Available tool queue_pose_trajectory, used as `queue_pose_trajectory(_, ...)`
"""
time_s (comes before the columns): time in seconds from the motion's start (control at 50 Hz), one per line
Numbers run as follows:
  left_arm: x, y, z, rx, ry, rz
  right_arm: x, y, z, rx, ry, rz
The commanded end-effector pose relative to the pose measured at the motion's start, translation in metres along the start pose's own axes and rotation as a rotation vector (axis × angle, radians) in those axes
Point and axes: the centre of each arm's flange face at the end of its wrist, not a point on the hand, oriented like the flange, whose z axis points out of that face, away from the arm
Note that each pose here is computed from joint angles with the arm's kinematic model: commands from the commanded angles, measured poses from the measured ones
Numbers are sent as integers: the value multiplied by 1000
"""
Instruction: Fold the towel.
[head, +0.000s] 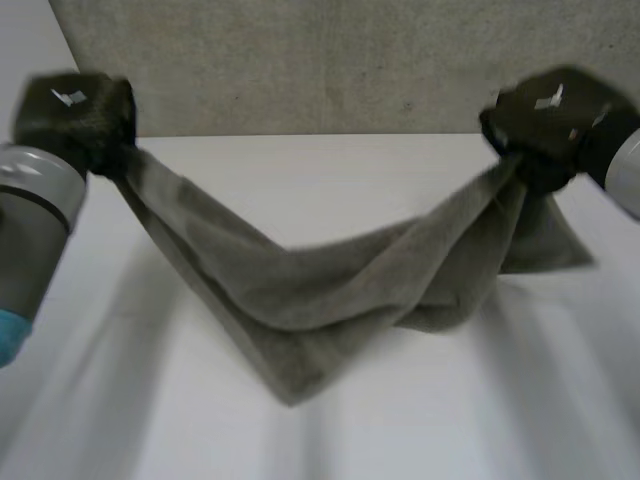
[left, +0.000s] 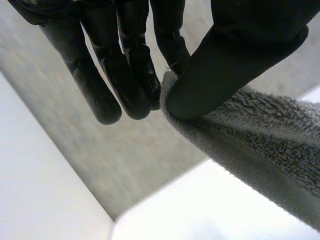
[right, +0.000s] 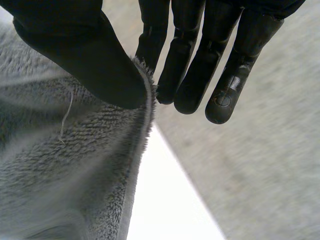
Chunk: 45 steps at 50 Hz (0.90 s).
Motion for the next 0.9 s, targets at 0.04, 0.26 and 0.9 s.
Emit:
queue_pose_trajectory(0.04, 30, 76, 29, -315, 123, 66, -35, 58, 31, -244, -204, -119)
queue_pose_trajectory(0.26, 26, 25, 99, -108, 59, 39, -16, 55, 100, -121, 35, -168)
queue_pose_trajectory(0.9, 28, 58, 92, -179, 0, 41, -94, 88, 33, -253, -273, -168)
